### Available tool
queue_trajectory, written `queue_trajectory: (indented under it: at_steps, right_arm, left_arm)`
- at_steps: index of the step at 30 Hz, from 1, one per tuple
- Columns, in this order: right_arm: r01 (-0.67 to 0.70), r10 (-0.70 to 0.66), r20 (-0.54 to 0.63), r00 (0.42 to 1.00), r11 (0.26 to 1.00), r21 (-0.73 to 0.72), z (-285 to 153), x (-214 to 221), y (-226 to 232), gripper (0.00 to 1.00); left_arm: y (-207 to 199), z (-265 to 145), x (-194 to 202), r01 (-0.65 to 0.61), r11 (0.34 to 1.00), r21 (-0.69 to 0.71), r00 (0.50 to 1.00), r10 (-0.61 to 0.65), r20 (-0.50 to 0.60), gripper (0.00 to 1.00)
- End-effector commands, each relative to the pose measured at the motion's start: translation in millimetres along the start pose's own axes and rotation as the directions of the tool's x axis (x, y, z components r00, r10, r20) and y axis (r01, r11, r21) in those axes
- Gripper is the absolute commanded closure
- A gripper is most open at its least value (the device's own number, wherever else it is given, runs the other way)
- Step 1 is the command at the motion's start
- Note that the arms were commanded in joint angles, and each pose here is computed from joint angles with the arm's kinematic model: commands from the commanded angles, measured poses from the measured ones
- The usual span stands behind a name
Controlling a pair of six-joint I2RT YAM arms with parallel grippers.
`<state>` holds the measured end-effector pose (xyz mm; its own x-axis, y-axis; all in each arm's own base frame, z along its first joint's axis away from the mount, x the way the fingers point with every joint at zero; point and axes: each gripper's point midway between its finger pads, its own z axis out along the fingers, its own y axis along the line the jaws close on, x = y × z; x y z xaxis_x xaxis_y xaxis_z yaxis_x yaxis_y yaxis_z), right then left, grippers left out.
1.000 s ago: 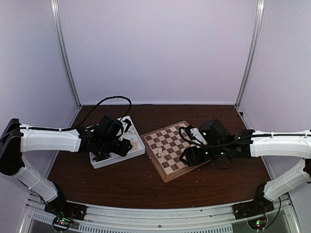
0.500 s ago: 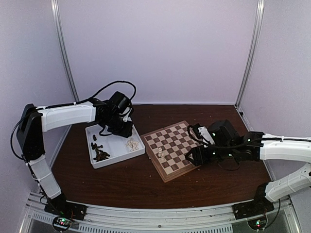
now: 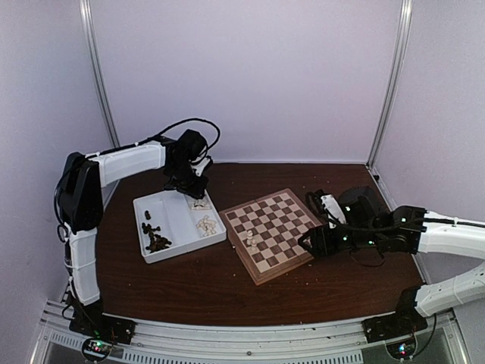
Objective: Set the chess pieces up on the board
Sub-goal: Pick up the chess piece from the storage box.
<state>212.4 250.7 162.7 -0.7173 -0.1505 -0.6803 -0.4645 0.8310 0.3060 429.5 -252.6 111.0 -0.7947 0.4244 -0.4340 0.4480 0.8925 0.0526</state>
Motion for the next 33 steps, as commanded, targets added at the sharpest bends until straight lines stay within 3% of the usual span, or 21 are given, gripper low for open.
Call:
queue_trajectory:
  at_steps: [1,13,17,29,31,33]
  right_arm:
    - [0.007,-0.007,0.01,1.0,0.999,0.034,-4,1,-10,0.35]
    - [0.004,-0.004,0.015,1.0,0.999,0.037,-3,-3,-10,0.35]
    - [0.005,-0.006,0.014,1.0,0.999,0.04,-6,-2,-11,0.35]
    - [-0.002,0.001,0.021,1.0,0.999,0.039,-10,1,-15,0.35]
    - [0.0,0.0,0.022,1.0,0.999,0.038,-11,1,-15,0.35]
    - [0.0,0.0,0.024,1.0,0.999,0.037,-11,1,-14,0.35]
  left_arm:
    - [29,3,-15,-0.002,1.0,0.019,1.0,0.002,-0.008,0.67]
    - [48,61,-28,0.273,0.962,0.01,0.957,-0.271,-0.102,0.72]
    - [39,74,-25,0.306,0.95,0.058,0.946,-0.297,-0.129,0.73]
    - [42,117,15,0.365,0.93,-0.034,0.899,-0.362,-0.247,0.73]
    - [42,119,17,0.368,0.929,-0.037,0.896,-0.365,-0.252,0.77]
    - [42,118,16,0.368,0.929,-0.036,0.897,-0.365,-0.251,0.88]
